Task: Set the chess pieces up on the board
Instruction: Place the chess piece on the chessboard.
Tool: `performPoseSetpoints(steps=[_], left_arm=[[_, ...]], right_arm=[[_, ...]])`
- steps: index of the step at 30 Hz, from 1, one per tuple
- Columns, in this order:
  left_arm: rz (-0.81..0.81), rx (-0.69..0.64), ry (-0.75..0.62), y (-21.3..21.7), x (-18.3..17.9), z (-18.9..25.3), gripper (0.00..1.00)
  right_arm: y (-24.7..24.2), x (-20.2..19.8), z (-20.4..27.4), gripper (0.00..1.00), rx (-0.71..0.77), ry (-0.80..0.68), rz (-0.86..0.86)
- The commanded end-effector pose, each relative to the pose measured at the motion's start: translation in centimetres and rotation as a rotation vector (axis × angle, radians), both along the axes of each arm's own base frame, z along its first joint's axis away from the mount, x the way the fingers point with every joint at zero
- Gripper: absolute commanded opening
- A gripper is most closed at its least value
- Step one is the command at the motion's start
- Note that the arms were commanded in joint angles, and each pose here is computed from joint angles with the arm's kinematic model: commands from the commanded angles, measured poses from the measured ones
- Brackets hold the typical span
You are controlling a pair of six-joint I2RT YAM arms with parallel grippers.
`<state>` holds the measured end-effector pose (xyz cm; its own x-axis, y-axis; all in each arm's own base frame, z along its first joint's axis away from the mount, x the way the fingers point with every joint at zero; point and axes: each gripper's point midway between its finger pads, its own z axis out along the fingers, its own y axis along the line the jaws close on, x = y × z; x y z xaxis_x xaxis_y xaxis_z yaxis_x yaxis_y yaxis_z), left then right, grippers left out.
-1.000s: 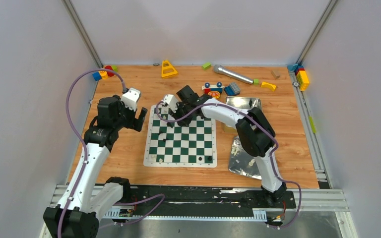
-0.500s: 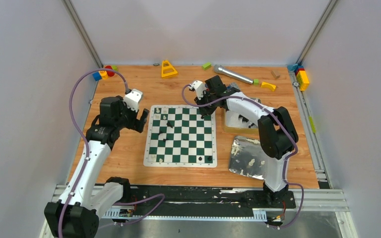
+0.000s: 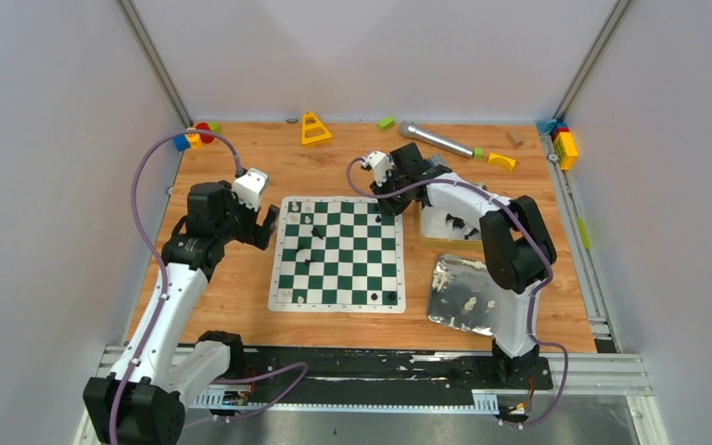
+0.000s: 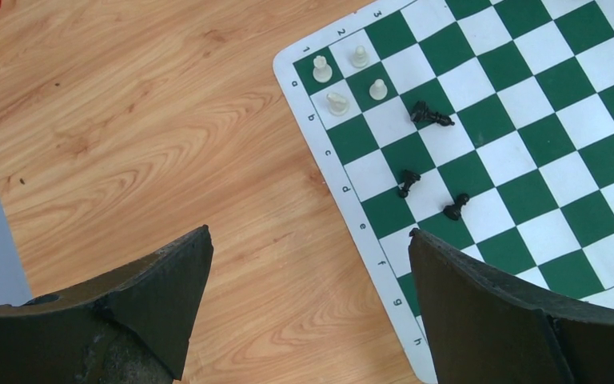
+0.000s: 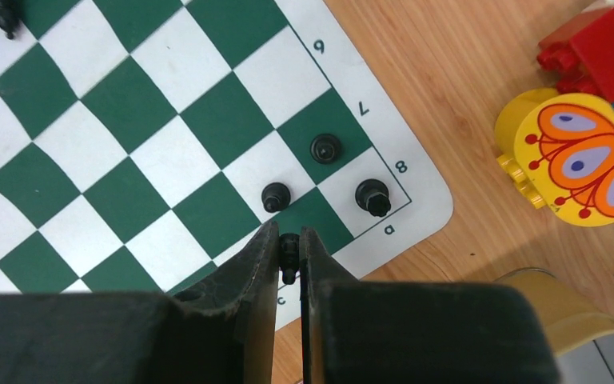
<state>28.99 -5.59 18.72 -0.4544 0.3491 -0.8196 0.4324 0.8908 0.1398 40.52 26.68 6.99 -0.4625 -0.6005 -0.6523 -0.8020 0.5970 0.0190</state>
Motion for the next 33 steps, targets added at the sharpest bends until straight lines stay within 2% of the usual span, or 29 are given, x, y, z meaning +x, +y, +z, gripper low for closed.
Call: performPoseSetpoints(steps=[1, 33], left_arm=[[-0.015, 0.005, -0.062, 0.0, 0.4, 1.2, 1.0], [-0.017, 0.012, -0.078, 0.1, 0.3, 1.4, 1.0]], right_arm=[[-0.3, 0.7, -0.9, 0.0, 0.008, -0.003, -0.022], [-0.4, 1.3, -3.3, 0.01, 0.011, 0.027, -0.05]])
